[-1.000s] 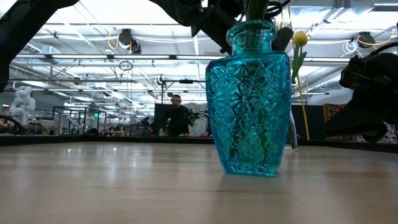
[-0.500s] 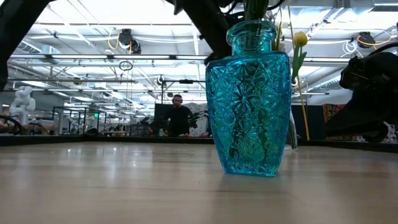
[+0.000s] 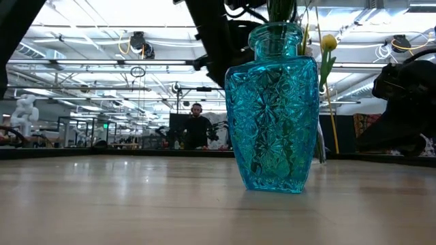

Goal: Sort flowers into vase by color
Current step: Put the red flower into the blue vase

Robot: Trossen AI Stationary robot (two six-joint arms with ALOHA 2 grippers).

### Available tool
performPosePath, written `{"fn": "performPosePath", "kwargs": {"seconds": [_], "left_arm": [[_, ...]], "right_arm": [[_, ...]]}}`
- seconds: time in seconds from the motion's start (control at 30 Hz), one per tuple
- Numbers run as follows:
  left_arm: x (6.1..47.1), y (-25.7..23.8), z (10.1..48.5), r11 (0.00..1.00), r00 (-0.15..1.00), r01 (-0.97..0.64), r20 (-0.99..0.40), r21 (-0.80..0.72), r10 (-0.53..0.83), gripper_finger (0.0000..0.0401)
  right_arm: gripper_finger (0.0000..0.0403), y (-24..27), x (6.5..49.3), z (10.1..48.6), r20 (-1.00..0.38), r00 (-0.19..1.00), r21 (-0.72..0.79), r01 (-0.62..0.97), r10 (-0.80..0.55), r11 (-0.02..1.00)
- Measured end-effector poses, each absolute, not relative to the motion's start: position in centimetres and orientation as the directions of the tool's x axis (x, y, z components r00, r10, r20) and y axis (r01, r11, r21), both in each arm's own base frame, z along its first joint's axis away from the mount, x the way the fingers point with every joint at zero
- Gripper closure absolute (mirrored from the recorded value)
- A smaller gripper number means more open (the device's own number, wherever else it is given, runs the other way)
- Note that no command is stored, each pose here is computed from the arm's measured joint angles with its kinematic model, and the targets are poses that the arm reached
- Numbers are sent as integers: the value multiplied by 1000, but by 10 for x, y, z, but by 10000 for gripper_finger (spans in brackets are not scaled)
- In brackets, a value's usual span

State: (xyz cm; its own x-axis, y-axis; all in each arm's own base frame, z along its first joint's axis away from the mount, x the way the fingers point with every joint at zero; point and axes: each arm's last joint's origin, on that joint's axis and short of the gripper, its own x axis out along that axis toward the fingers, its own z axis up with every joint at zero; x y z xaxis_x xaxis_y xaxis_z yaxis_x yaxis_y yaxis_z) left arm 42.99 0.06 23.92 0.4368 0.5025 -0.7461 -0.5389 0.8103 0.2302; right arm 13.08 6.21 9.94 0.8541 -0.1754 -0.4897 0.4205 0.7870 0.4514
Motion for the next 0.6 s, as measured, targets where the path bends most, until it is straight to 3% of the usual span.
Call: {"fn": "performPosePath", "kwargs": {"seconds": [0.33,0.6], "left_arm": [[416,11,209,689,338,-714,-801,123,493,269],[416,34,188,563,369,-814,-877,-145,307,269]], "right_arm": [[287,62,130,96,-513,838,424,434,-184,795],[287,61,129,91,-538,820,409,456,-195,790]]}}
